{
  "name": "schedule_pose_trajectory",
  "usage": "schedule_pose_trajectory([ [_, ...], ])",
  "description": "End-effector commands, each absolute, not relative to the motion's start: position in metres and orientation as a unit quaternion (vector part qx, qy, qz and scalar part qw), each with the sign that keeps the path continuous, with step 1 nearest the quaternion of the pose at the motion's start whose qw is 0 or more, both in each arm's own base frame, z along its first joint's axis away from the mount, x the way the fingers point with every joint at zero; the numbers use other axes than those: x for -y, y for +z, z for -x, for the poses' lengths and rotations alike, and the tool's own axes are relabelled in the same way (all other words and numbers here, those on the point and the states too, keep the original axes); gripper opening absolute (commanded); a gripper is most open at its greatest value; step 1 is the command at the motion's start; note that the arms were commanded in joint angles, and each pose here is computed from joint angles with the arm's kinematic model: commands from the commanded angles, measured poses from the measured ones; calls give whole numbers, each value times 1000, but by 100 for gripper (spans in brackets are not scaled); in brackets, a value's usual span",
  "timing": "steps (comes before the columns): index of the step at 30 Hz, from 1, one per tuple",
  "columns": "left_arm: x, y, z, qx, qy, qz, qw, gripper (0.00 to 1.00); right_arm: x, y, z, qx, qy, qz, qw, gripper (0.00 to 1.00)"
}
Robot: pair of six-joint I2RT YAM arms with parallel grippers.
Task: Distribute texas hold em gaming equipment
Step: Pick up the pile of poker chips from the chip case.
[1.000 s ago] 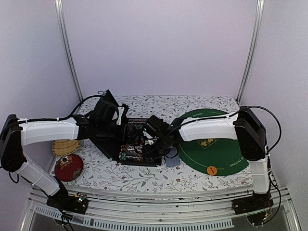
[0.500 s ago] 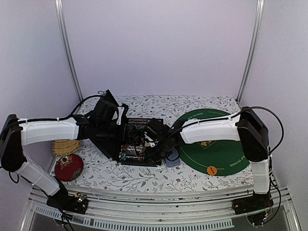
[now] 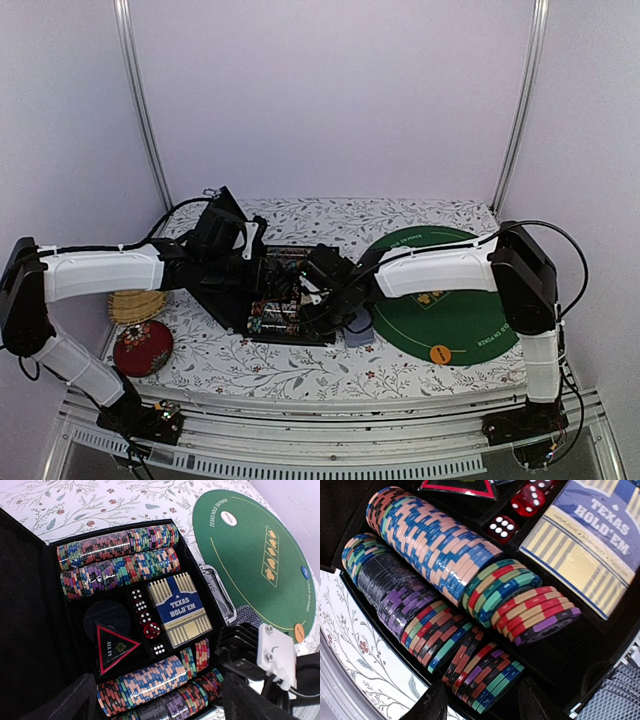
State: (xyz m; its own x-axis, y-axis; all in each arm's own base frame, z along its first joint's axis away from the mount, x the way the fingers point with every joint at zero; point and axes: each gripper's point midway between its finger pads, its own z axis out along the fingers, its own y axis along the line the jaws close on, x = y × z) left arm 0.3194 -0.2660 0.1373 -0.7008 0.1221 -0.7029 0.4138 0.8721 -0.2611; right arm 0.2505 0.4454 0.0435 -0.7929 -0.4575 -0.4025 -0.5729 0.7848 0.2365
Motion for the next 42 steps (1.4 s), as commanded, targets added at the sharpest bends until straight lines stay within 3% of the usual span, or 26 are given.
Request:
schedule_pose_trajectory([
  [1,263,139,-326,-897,-202,-151,363,89,-443,26,-270,-936,163,260,171,53],
  [7,263,138,-326,-897,-204,-152,362,89,-443,21,-278,-938,148,255,180,54],
  [16,257,139,-325,-894,-205,-141,373,89,-414,35,-292,-946,93,211,227,38],
  [24,257,137,-324,-894,-205,-151,368,89,-425,27,-291,-947,108,207,218,49],
  [31,255,136,-323,-893,-206,-152,370,89,-426,47,-310,-940,92,192,265,49],
  [34,254,137,-324,-892,-206,-152,371,89,-422,57,-311,-937,97,181,281,43],
  [42,254,136,-326,-892,-208,-151,371,89,-435,43,-301,-937,133,199,254,43],
])
